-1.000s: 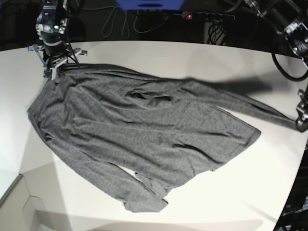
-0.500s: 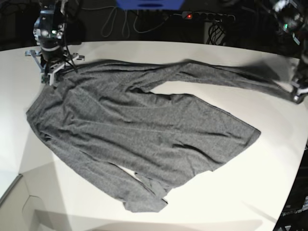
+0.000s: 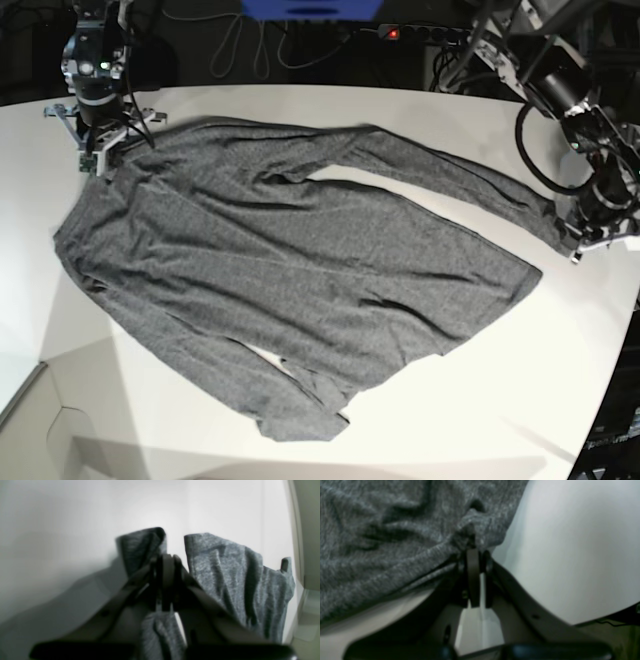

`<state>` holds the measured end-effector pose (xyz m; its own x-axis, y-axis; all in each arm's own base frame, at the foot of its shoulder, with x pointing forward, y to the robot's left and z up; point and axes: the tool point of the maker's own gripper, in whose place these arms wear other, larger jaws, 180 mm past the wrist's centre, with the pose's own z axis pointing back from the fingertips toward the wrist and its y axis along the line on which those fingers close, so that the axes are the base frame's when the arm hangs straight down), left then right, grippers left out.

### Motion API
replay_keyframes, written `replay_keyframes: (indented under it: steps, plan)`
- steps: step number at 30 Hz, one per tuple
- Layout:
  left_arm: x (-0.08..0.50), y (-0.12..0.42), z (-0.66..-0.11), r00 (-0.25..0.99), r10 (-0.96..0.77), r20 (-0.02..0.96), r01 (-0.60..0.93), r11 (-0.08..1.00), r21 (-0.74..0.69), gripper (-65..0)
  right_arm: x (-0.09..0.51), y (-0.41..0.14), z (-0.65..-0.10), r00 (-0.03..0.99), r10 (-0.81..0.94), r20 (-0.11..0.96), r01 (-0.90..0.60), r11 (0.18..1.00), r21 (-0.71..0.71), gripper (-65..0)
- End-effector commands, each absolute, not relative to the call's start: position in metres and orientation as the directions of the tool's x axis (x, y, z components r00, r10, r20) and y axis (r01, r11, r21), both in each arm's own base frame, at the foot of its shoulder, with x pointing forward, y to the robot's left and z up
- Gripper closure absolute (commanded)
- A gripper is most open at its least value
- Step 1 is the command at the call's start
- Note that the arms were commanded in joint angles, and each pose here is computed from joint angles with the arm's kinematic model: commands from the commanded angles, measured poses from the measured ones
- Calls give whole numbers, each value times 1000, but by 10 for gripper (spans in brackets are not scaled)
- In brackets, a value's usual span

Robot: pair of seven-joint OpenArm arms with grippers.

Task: Layout the t-shirt on the table in an organized manner, then fold the t-shirt properly
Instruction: 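Drag the shirt side with the left gripper away from the right gripper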

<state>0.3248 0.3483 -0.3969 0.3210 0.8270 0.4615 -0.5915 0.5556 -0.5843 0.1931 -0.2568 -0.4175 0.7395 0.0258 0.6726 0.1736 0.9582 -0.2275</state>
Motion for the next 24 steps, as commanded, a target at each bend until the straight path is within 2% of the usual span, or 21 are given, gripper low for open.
replay_keyframes:
  steps: [1, 3, 8, 9, 16, 21, 24]
  plan:
    - [335, 358, -383, 297, 821, 487, -570, 562, -600, -6, 199, -261, -408, 716, 42, 697, 177, 955, -240, 0]
    - [338, 358, -385, 299, 828, 474, -572, 553, -606, -33, 199, -261, -408, 716, 42, 697, 177, 955, -240, 0]
    - [342, 357, -384, 298, 831, 470, -567, 550, -613, -229, 199, -261, -408, 716, 45, 697, 174, 955, -240, 0]
    - [343, 358, -383, 298, 830, 472, -564, 552, -614, -249, 199, -261, -408, 716, 45, 697, 174, 955, -240, 0]
    - [367, 351, -365, 282, 829, 483, -525, 555, -645, -257, 200, -260, -408, 715, 45, 698, 173, 956, -239, 0]
    - [390, 329, -356, 347, 785, 513, -467, 619, -631, -257, 201, -260, -408, 713, 45, 700, 173, 956, -238, 0]
    - [401, 320, -353, 326, 758, 565, -442, 650, -618, -257, 202, -260, -407, 711, 45, 701, 174, 956, -238, 0]
